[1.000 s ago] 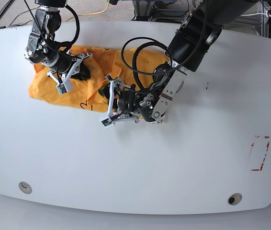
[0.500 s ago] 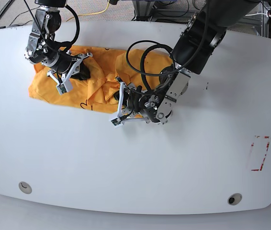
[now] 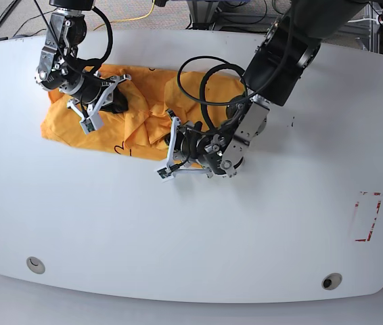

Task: Layout the t-shirt on the table in an organized manner, then fold the t-shirt properly

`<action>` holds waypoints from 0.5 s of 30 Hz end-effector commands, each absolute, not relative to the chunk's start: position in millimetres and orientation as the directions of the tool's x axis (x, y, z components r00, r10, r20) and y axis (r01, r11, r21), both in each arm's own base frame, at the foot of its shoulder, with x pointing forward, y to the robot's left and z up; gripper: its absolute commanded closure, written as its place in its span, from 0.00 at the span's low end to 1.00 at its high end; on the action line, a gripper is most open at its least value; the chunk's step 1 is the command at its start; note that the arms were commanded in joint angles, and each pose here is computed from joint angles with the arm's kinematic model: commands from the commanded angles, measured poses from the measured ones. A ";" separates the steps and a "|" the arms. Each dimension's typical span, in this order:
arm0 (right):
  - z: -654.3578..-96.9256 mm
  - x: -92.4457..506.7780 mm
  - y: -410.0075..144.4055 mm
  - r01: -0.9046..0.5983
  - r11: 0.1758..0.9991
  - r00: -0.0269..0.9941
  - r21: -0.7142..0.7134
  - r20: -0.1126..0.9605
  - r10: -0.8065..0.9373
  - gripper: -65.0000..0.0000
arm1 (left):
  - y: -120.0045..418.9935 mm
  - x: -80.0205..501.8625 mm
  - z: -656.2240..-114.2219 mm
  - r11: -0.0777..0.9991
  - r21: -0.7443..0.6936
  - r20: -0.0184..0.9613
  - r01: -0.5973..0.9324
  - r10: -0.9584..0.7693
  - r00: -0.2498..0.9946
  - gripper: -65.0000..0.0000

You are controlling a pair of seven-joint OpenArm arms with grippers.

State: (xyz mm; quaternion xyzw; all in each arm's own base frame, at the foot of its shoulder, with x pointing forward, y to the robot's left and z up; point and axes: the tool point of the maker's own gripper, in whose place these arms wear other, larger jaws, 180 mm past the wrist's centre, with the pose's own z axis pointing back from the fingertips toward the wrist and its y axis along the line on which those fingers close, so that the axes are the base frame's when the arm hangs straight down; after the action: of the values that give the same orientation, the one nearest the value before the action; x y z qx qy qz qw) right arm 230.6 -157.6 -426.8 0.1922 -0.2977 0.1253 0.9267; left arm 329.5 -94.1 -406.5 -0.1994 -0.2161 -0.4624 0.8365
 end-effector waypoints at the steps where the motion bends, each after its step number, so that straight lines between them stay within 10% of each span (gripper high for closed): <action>1: -431.6 224.7 -166.0 -0.348 0.905 0.811 0.246 0.563 0.159 0.92 | -98.7 351.0 -385.2 0.496 -0.076 0.594 0.865 -0.674 0.439 0.96; 15: -431.2 225.4 -166.5 -0.347 0.905 0.810 0.246 0.564 0.158 0.92 | -109.0 362.3 -370.1 0.491 -0.058 0.625 0.869 -0.661 0.415 0.96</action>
State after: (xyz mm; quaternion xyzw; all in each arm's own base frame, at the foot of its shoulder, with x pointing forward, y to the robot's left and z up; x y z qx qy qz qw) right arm 230.7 -157.5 -426.8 0.1922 -0.2976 0.1253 0.9267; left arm 351.5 -92.4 -391.7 -0.1788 -0.2424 -0.4660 0.8320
